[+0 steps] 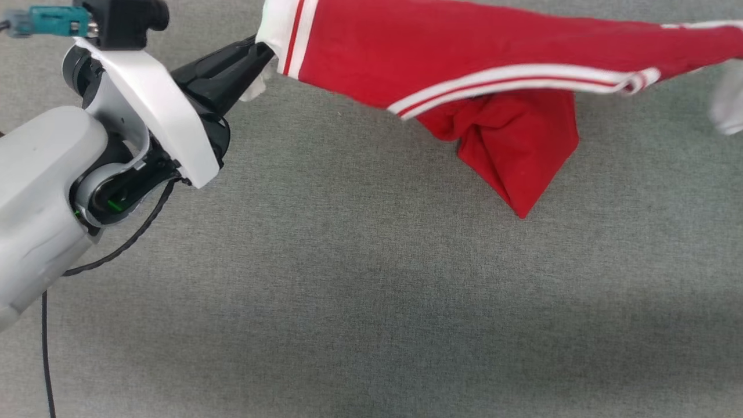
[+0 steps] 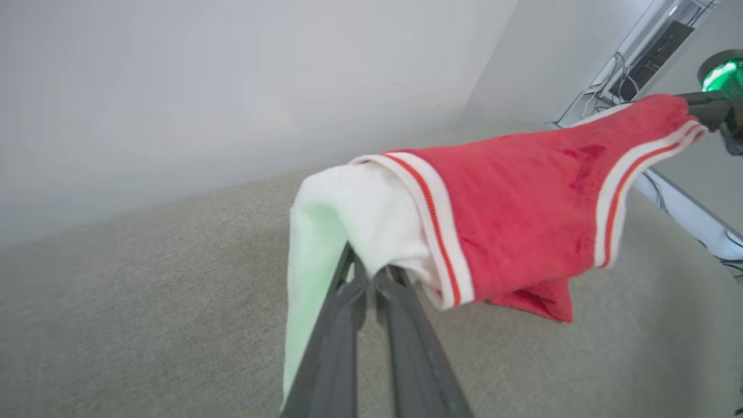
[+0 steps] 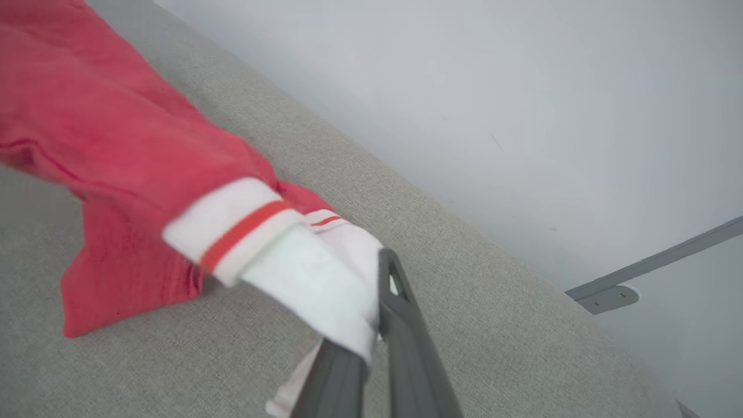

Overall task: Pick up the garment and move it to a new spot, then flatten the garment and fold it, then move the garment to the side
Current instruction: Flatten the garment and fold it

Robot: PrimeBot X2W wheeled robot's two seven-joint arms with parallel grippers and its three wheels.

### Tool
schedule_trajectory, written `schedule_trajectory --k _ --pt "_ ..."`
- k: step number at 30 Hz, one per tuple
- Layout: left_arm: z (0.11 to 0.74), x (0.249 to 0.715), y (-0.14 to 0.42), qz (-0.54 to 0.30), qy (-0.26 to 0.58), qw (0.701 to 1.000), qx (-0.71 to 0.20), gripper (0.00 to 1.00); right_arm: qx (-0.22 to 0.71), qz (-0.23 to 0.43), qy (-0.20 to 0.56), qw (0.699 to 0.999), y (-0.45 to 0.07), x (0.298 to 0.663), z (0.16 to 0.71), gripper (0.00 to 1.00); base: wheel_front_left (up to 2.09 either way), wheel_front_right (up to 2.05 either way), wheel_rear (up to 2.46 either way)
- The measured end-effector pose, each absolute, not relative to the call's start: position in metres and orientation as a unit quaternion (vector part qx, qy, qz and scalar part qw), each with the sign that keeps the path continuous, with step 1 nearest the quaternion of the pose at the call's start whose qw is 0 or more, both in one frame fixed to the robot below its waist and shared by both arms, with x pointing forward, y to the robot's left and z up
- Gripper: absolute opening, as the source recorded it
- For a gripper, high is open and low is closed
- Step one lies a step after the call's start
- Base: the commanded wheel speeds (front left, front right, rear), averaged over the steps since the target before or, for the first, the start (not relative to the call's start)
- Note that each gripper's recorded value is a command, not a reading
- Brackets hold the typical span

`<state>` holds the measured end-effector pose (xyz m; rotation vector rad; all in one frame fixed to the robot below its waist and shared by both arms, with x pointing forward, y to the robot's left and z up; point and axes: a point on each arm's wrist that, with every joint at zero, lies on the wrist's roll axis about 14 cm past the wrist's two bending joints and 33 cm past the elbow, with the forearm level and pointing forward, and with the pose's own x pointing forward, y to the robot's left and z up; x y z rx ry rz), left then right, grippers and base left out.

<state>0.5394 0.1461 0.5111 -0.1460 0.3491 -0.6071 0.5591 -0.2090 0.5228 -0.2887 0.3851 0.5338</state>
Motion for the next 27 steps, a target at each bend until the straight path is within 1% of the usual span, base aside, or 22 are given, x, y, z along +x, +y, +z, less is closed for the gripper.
schedule_trajectory --k 3,5,8,12,15,17,20,22,24,27 --pt "0.505 0.543 0.146 -0.291 0.18 0.935 -0.089 0.0 -0.123 0.251 0.178 0.944 -0.211 0.567 0.524 0.0 0.0 0.0 0.0" --pt "0.505 0.556 0.149 -0.279 0.18 0.938 -0.1 0.0 -0.086 0.238 0.161 0.954 -0.209 0.581 0.527 0.0 0.0 0.0 0.0" --pt "0.522 0.593 0.152 -0.254 0.151 0.946 -0.134 0.0 -0.034 0.225 0.132 0.965 -0.2 0.609 0.535 0.0 0.0 0.0 0.0" --pt "0.539 0.644 0.162 -0.216 0.126 0.954 -0.163 0.0 0.013 0.205 0.083 0.975 -0.187 0.654 0.559 0.0 0.0 0.0 0.0" --pt "0.563 0.682 0.169 -0.189 0.087 0.962 -0.176 0.0 0.03 0.17 0.03 0.984 -0.192 0.687 0.588 0.0 0.0 0.0 0.0" --pt "0.586 0.704 0.175 -0.168 0.046 0.966 -0.188 0.0 0.039 0.143 -0.013 0.989 -0.201 0.704 0.614 0.0 0.0 0.0 0.0" --pt "0.633 0.726 0.173 -0.155 -0.026 0.963 -0.217 0.0 0.045 0.104 -0.083 0.99 -0.216 0.718 0.659 0.0 0.0 0.0 0.0" --pt "0.664 0.73 0.173 -0.15 -0.068 0.96 -0.227 0.0 0.048 0.083 -0.118 0.988 -0.226 0.721 0.685 0.0 0.0 0.0 0.0" --pt "0.686 0.728 0.172 -0.151 -0.096 0.955 -0.238 0.0 0.049 0.07 -0.131 0.988 -0.231 0.72 0.699 0.0 0.0 0.0 0.0" --pt "0.704 0.721 0.167 -0.163 -0.107 0.951 -0.238 0.0 0.04 0.061 -0.122 0.99 -0.233 0.718 0.701 0.0 0.0 0.0 0.0"
